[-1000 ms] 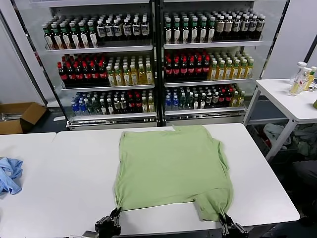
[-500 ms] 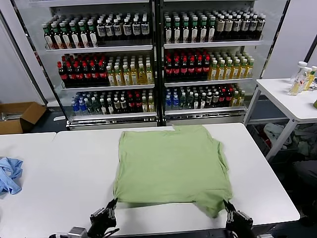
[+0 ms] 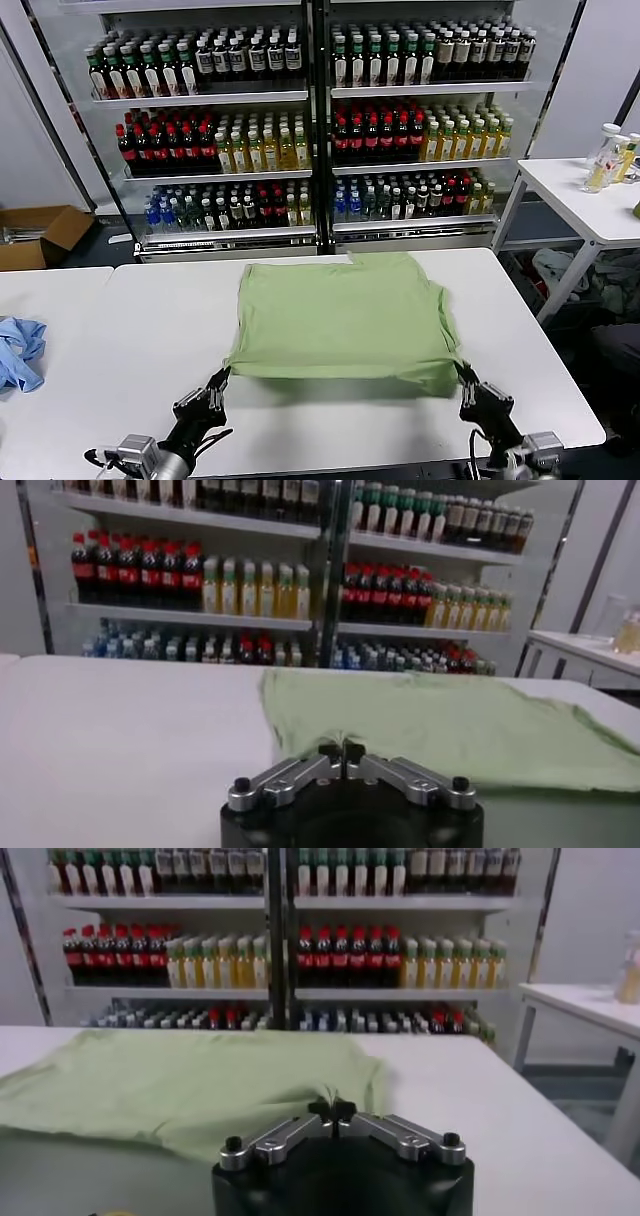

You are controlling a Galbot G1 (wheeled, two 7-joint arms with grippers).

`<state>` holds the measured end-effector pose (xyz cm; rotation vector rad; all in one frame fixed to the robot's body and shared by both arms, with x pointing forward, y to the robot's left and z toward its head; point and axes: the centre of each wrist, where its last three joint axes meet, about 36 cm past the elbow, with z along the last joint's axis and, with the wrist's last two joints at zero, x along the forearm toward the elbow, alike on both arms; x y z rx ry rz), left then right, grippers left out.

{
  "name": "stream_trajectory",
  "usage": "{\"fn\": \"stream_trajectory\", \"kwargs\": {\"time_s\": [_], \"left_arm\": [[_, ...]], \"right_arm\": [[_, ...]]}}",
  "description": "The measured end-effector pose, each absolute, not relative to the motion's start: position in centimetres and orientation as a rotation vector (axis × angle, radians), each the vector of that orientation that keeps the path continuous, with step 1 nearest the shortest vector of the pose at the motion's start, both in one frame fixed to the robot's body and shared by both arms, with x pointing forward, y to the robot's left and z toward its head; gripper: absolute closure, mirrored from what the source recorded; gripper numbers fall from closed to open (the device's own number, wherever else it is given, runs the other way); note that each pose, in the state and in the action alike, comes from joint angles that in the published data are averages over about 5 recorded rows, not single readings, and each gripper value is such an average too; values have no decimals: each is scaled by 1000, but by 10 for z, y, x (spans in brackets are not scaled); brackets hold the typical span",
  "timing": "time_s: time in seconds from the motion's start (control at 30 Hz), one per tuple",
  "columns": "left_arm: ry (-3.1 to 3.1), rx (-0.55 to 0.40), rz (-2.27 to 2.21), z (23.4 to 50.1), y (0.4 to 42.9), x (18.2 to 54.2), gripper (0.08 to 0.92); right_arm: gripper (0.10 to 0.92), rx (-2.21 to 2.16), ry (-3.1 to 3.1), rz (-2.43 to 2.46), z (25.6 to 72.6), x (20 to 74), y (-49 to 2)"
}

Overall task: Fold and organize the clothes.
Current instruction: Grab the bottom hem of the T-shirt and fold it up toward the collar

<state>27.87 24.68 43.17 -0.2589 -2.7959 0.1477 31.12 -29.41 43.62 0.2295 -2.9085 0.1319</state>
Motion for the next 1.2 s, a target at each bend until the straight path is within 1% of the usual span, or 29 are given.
{"fn": "stream_trajectory", "kwargs": {"time_s": [0.3, 0.57, 0.83, 1.2], "left_arm": [[-2792, -286, 142, 414, 241, 309, 912], [-2802, -287, 116, 404, 242, 338, 912], [-2807, -273, 97, 393, 239, 362, 912], [-2833, -218, 90, 384, 236, 387, 912]], "right_arm": [[913, 285, -2948, 242, 436, 361, -300], [913, 295, -2955, 298, 426, 391, -300], [913, 295, -2946, 331, 414, 409, -298], [913, 286, -2933, 358, 400, 424, -294]]}}
